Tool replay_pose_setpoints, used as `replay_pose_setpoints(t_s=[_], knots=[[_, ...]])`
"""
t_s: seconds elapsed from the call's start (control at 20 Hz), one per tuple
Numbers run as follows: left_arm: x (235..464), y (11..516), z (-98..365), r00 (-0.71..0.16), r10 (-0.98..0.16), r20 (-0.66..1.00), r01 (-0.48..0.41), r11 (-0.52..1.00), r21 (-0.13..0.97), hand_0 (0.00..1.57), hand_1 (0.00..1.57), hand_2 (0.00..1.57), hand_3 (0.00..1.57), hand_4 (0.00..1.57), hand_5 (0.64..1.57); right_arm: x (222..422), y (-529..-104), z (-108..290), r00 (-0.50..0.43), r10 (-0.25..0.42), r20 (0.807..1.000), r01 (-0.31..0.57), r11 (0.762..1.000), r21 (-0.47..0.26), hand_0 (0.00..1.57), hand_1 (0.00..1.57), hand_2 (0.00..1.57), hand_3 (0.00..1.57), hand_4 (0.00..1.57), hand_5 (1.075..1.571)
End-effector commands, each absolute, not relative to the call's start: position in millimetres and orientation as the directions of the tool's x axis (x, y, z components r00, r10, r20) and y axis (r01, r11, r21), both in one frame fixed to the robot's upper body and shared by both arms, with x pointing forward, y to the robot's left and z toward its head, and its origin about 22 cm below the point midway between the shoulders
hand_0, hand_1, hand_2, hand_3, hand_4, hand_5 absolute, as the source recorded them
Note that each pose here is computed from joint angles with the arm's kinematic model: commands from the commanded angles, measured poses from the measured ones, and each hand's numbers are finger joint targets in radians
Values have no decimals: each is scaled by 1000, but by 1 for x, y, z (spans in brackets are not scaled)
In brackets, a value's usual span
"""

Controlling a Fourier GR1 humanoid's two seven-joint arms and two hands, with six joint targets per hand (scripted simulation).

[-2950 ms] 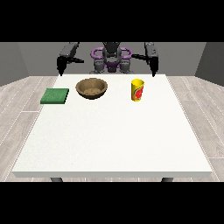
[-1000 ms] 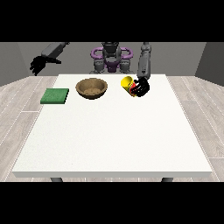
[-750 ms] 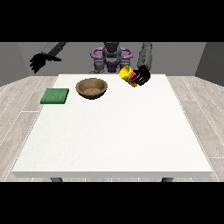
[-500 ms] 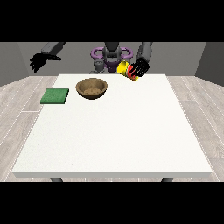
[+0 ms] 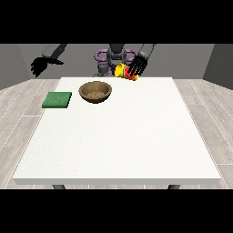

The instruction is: Pick the cup and pour the ball into the bowl, then pick the bowl and place it on the pad

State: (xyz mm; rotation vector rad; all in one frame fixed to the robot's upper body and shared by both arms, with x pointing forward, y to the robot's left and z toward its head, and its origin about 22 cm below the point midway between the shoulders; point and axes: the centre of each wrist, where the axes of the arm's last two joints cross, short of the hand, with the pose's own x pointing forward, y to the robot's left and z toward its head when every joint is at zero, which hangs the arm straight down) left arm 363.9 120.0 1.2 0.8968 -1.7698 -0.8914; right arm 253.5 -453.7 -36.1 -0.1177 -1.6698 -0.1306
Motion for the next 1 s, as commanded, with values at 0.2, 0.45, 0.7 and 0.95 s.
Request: replay_pose_setpoints(t_s=[0.2,0.45,0.7,0.95], knots=[[346,58,25,-382,-899,211,-210,307,928,822,822,1571,1559,881,1571,249,-471,-36,-79,-3,997,181,983,17,0,0,0,0,0,1548],[341,45,21,-327,-940,98,-285,197,938,549,549,1571,1571,935,1565,302,-429,-18,-108,12,994,98,995,-2,0,0,0,180,0,1534],[338,28,36,-400,-914,-70,-338,77,938,432,432,1571,1571,900,1571,315,-434,-1,-105,37,994,133,991,-23,0,0,0,337,0,1525],[341,23,39,-397,-896,-199,-385,-34,922,288,288,1571,1571,898,1562,328,-422,5,-149,-2,989,99,995,17,0,0,0,264,0,1527]])
